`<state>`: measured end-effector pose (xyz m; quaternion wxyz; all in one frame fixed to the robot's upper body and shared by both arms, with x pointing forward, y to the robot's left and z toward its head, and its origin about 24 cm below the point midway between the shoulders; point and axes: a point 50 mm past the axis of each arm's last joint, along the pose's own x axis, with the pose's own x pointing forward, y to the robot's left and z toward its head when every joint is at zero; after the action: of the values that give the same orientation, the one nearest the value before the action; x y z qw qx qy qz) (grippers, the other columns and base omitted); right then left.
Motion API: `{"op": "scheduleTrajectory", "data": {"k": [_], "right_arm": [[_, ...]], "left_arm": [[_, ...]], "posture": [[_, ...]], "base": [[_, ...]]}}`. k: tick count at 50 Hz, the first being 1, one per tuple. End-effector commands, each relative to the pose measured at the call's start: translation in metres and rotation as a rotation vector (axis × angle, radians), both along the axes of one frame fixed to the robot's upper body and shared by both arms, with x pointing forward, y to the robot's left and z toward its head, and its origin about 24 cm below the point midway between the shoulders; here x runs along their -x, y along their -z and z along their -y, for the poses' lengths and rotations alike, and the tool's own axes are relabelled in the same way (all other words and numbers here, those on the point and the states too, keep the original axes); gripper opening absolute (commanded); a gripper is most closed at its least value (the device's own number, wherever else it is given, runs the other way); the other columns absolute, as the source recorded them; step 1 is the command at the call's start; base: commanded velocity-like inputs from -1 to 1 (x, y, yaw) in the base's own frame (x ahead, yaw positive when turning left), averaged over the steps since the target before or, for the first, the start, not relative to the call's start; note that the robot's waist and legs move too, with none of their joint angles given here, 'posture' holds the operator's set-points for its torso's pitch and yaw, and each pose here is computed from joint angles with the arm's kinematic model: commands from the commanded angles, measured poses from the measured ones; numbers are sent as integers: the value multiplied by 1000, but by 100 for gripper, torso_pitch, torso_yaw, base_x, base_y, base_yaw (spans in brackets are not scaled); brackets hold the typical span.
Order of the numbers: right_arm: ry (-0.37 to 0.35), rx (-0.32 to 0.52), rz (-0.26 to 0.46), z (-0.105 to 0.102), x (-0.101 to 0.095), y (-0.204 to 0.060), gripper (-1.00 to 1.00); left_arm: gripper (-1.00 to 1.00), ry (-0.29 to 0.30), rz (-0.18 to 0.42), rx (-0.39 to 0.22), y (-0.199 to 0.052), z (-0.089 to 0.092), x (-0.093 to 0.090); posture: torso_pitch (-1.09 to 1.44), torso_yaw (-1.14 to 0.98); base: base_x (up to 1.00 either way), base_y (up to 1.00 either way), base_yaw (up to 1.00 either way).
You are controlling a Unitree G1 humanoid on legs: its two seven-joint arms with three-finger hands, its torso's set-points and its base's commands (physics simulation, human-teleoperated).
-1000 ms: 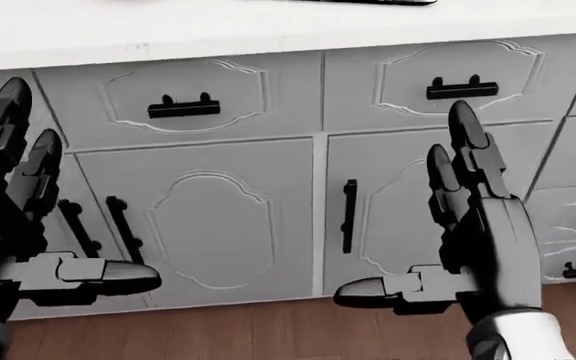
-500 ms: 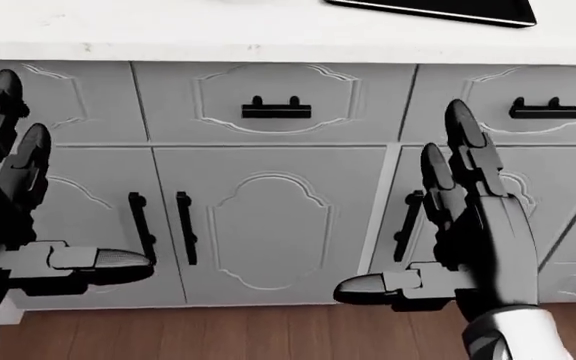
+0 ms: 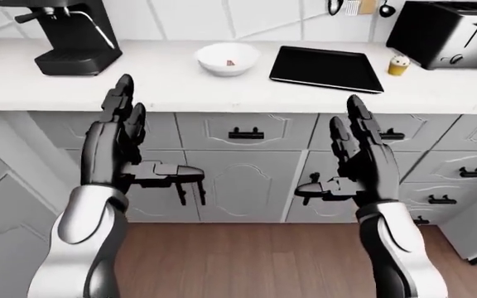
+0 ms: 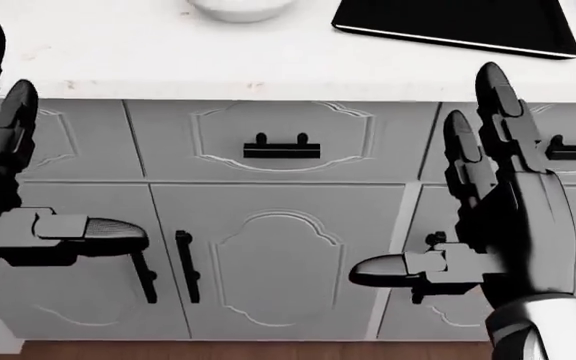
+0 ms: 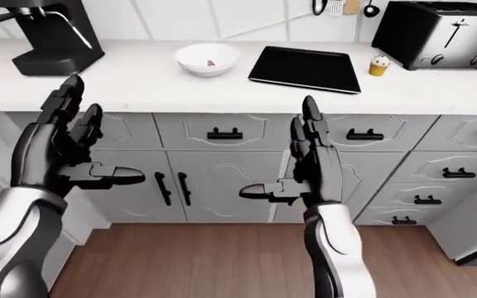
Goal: Pick up the bowl with cake and place it on the tray. Pick up the cupcake and place it on the tray.
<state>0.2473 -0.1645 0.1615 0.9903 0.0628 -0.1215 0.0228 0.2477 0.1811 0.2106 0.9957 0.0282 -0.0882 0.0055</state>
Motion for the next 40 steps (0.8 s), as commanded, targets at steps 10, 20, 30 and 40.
{"op": "scheduleTrajectory", "data": {"k": [10, 20, 30, 40], "right_arm": [[13, 1, 123, 3, 11, -34, 100], [3, 6, 128, 1, 14, -35, 100], [-5, -26, 133, 1, 16, -38, 100], [-1, -36, 150, 3, 18, -41, 100]], "left_arm": [[100, 15, 88, -4, -22, 2, 6], [100, 4, 93, -1, -21, -1, 7], [100, 0, 95, 1, -22, -2, 8], [100, 1, 95, 3, -23, -1, 9]], "posture": [[0, 0], [0, 0], [0, 0], [0, 0]], "base": [[30, -5, 0], [30, -2, 0], [3, 4, 46], [0, 11, 19]]}}
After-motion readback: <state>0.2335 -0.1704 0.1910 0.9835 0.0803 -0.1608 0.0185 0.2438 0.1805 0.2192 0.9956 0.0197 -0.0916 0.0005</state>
